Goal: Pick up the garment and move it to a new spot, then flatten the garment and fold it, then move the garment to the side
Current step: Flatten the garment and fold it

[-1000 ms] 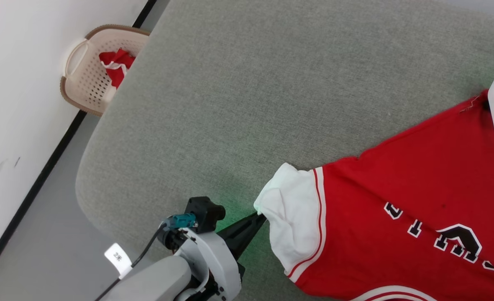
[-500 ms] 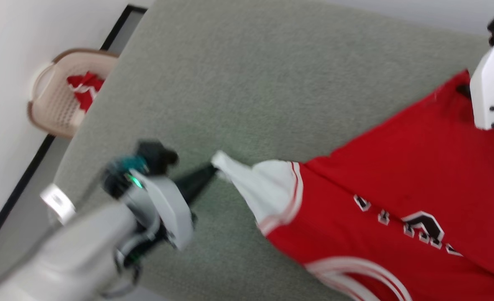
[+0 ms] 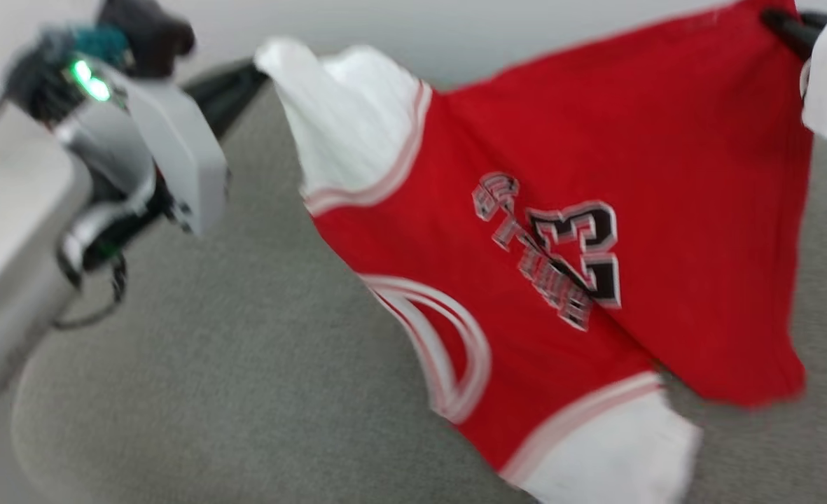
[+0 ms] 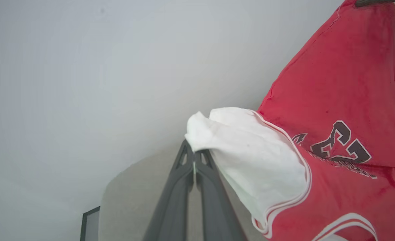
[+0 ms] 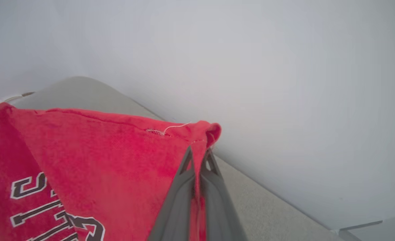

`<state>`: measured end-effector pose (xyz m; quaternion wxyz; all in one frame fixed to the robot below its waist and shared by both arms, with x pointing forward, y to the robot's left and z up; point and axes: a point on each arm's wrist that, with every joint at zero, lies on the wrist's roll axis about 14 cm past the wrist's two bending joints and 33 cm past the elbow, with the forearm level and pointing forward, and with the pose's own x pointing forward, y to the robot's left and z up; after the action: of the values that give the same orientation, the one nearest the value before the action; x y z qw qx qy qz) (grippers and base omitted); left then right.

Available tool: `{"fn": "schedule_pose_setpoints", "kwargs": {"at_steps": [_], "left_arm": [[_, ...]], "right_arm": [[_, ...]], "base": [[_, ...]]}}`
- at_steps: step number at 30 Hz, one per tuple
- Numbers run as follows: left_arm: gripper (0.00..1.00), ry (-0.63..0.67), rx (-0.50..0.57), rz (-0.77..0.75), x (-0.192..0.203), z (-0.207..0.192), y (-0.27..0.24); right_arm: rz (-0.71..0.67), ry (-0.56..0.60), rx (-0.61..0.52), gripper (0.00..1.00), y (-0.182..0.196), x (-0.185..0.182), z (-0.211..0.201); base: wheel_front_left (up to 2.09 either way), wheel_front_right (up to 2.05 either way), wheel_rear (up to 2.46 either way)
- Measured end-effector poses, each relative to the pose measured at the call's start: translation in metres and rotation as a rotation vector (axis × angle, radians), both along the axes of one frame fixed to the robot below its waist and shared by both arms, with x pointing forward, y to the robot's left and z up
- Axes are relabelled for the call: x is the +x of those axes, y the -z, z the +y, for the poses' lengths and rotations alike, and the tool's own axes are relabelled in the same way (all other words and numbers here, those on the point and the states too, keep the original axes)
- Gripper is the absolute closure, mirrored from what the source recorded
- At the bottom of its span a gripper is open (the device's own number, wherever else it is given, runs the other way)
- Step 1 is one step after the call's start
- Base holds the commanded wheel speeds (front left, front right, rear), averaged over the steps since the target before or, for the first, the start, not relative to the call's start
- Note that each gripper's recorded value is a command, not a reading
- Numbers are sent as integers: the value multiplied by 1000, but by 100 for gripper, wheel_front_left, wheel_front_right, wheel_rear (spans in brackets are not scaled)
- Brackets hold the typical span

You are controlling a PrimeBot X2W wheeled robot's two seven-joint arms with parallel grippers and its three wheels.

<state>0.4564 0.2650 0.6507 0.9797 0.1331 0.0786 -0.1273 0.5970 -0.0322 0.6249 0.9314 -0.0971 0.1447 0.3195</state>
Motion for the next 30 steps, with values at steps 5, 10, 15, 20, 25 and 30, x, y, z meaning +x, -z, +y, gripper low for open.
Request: {"fn": "schedule_pose_setpoints", "kwargs": {"at_steps": [5, 10, 15, 20, 25, 30], "left_arm": [[100, 5, 53, -100, 13, -4, -57], [100, 1, 89, -212, 19, -12, -115], [100, 4, 113, -294, 21, -23, -159], [100, 29, 128, -342, 23, -38, -186], [100, 42, 150, -382, 34, -43, -200], [100, 55, 143, -386, 60, -45, -197]], "right_arm": [[-144, 18, 68, 100, -57, -15, -12], [-269, 35, 113, 100, -106, -33, -26], [-350, 58, 154, 100, -142, -51, -43], [-417, 77, 177, 100, -171, -64, -60], [-432, 100, 211, 100, -179, -57, -74], [-421, 123, 213, 100, -169, -35, -85]], "base": [[0, 0, 0], [0, 0, 0], [0, 0, 0], [0, 0, 0], [0, 0, 0], [0, 0, 0]]}}
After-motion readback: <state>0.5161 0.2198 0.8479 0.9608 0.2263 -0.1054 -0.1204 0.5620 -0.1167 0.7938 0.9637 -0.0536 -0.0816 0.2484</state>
